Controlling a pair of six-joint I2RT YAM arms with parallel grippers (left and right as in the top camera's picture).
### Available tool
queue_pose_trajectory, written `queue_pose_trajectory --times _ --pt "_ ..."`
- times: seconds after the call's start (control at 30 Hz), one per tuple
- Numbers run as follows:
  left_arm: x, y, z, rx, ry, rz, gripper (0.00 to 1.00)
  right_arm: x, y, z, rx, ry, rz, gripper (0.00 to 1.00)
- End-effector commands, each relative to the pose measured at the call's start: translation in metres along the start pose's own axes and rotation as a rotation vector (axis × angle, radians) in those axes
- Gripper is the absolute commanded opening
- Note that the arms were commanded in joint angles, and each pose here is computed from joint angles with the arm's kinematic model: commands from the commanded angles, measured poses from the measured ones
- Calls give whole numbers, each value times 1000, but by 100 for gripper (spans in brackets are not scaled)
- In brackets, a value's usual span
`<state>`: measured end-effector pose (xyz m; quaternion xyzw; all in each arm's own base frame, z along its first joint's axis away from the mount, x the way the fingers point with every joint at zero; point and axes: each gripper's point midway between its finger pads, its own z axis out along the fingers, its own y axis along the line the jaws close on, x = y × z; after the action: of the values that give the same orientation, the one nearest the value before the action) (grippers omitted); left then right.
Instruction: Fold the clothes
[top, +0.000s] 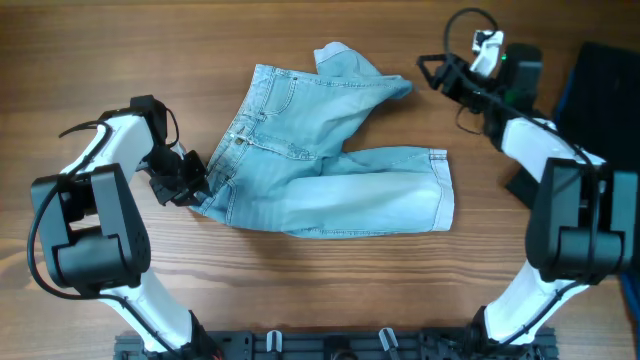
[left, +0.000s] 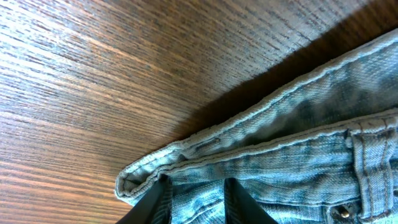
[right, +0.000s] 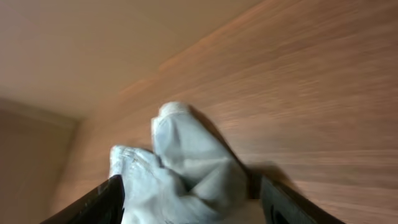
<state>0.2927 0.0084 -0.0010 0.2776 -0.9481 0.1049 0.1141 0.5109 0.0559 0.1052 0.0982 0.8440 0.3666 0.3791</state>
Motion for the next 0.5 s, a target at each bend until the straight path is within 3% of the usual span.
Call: queue_pose_trajectory --times 0.0,0.13,0.33,0.47 --pt "1 17 21 -55 37 -3 29 17 1 7 98 50 -154 76" --pt "1 17 21 -55 37 -3 31 40 -19 14 268 95 -228 74" --pt "1 17 21 -55 37 -6 35 70 -36 33 342 153 -242 72" --pt "1 17 21 -55 37 -6 37 67 -42 46 320 116 -259 63"
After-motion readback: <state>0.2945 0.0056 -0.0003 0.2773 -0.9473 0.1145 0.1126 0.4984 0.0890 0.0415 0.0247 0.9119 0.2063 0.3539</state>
